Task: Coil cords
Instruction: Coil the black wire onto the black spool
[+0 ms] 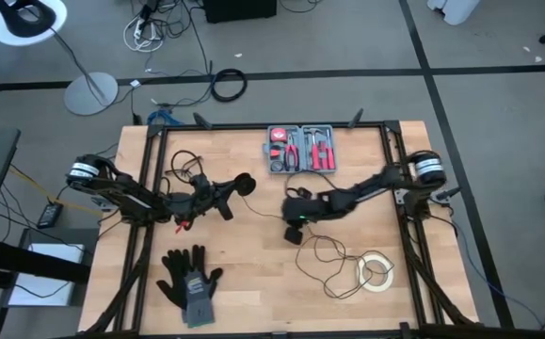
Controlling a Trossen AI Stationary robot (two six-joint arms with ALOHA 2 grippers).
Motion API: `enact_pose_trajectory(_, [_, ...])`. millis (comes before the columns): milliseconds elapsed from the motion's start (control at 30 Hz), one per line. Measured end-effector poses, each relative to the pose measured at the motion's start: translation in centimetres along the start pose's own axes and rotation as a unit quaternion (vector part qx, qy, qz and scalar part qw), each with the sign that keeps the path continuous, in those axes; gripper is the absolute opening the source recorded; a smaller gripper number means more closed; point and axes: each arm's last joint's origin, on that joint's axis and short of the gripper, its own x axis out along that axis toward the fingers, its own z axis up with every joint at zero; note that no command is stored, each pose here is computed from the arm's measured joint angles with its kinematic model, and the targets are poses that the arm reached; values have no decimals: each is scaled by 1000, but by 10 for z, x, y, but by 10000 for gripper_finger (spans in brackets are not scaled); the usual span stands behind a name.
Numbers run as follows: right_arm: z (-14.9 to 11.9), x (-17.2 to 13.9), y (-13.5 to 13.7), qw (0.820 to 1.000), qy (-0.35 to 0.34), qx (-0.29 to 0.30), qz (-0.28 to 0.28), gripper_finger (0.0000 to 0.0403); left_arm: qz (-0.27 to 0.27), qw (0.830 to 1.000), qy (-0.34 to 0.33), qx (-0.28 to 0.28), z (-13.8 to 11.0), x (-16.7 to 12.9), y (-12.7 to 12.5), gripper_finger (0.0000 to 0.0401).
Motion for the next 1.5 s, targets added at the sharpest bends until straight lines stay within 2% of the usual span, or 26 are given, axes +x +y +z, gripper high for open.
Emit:
enact_pose_trajectory(133, [-13, -33, -5, 997, -68, 28, 33, 52, 0, 1000, -2, -1, 0, 0, 0, 0])
enact_pose_trajectory(233, [-32, -48, -14, 996, -83, 35, 23, 52, -1, 1000, -5, -4, 1, 0, -1, 0])
enact_pose_trajectory(300, [-34, -55, -16, 990, -132, 46, 28, 52, 0, 1000, -4, -3, 1, 0, 0, 0])
enact_pose_trajectory(400, [-37, -52, -16, 980, -188, 46, 44, 54, -1, 1000, -5, -3, 1, 0, 0, 0])
enact_pose_trajectory(533, [-34, -32, -11, 974, -220, 18, 47, 70, -2, 1000, -5, -3, 1, 0, -1, 0])
enact_pose_trajectory(833, [-19, 29, -7, 977, -210, -34, 4, 123, -3, 1000, -6, -4, 1, 0, -1, 0])
enact_pose_trajectory(1000, [-9, 43, -5, 979, -202, -27, -8, 126, -10, 1000, -9, -9, 3, 0, -2, 0])
enact_pose_trajectory(1133, [-10, 41, -6, 983, -182, -30, -15, 109, -10, 1000, -7, -8, 2, 0, -1, 0])
enact_pose_trajectory(1367, [-11, 36, -7, 989, -147, 12, -13, 65, -14, 1000, -9, -2, 3, 0, -2, 0])
enact_pose_trajectory(1500, [-13, 34, -8, 991, -129, 32, -19, 16, -14, 1000, -9, -1, 3, 0, -2, 0])
